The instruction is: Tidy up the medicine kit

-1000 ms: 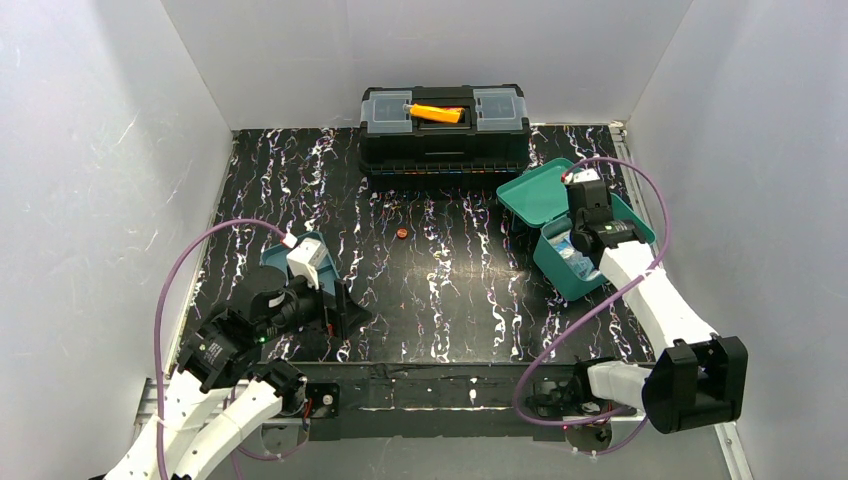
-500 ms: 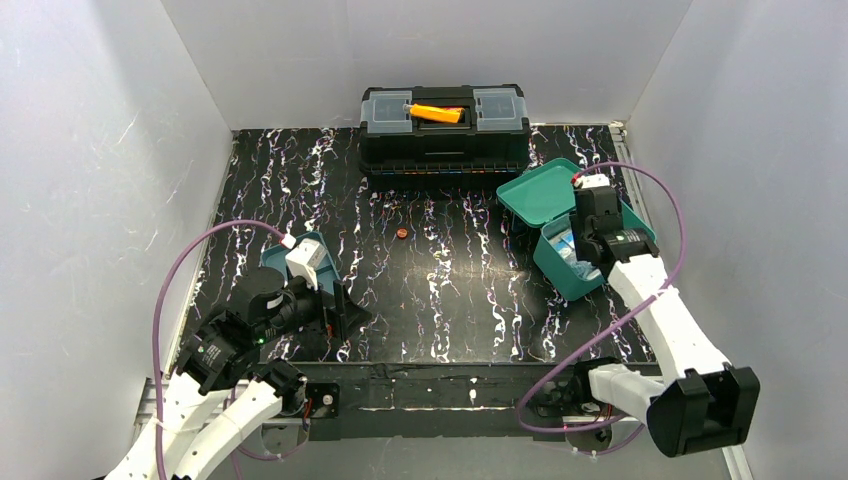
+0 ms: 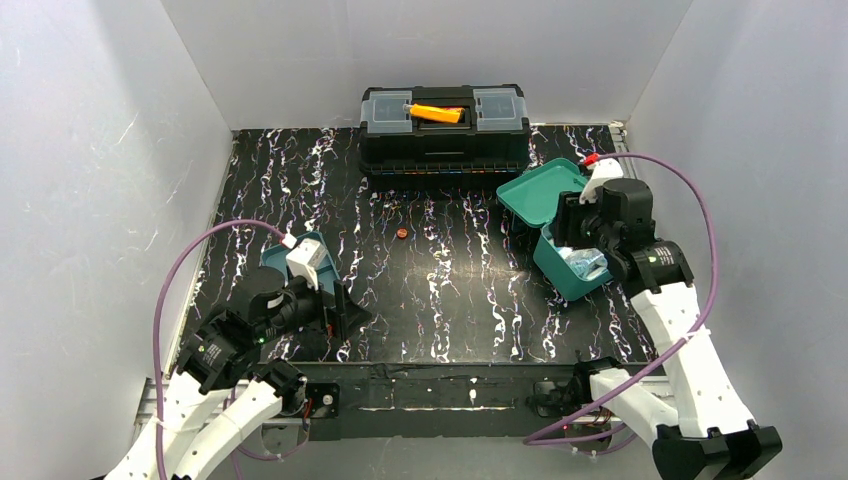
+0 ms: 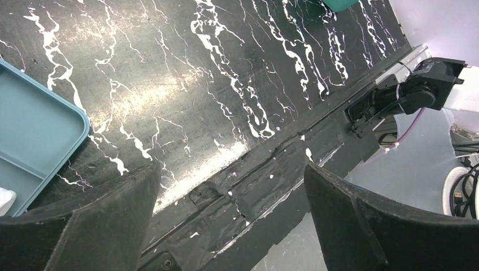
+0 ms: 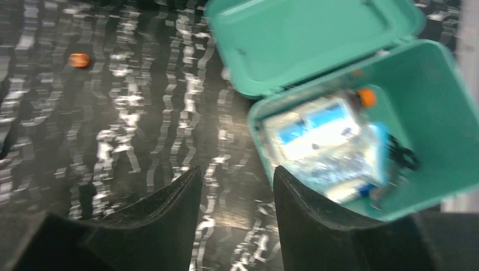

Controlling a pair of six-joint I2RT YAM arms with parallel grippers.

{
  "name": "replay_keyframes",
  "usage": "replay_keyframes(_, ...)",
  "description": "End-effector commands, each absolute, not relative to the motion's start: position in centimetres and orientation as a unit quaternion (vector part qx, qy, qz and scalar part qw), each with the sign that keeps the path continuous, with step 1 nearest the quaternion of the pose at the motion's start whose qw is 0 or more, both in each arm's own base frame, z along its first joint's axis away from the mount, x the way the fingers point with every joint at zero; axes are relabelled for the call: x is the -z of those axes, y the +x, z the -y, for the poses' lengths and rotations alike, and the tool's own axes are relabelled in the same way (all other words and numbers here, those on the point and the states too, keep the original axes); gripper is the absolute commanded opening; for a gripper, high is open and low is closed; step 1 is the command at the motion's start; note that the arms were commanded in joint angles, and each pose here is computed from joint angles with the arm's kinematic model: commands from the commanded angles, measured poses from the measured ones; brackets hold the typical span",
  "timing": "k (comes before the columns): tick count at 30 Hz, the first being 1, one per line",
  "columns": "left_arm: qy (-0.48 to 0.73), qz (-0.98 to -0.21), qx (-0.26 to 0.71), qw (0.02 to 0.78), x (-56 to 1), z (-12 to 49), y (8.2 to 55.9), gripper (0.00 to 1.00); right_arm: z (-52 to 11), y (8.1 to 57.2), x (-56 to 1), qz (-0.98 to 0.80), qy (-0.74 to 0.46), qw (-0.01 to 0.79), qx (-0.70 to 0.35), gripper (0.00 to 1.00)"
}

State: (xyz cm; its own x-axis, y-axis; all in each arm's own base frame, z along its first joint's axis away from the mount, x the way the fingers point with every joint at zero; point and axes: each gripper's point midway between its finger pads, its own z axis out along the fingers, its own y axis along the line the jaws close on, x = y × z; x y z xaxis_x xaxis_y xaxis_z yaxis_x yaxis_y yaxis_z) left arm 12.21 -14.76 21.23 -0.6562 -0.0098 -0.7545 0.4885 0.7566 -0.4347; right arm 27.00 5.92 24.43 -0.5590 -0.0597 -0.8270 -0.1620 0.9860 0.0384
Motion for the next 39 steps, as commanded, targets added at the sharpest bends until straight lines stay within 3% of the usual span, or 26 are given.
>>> replay_keyframes(1,0.15,-0.853,0.319,0.386,-21.0,15.0,12.3,0.98,-12.6,27.0,-29.6,-0.833,-0.101,0.494,-0.228,0.58)
replay_keyframes(4,0.148,-0.854,0.316,0.385,-20.9,15.0,12.4,0.98,-16.1,26.6,-30.0,-0.824,-0.142,0.48,-0.265,0.62)
replay_keyframes(13,0.134,-0.867,0.294,0.38,-20.3,14.5,13.0,0.98,-23.2,29.2,-28.8,-0.839,-0.162,0.461,-0.239,0.67)
replay_keyframes(29,0.069,-0.884,0.236,0.397,-19.8,12.3,14.4,0.98,-34.2,33.5,-21.7,-0.89,-0.162,0.376,-0.201,0.74)
replay_keyframes(39,-0.009,-0.939,0.104,0.327,-16.3,9.7,16.5,0.98,-37.7,32.6,-19.0,-0.896,-0.17,0.346,-0.222,0.73)
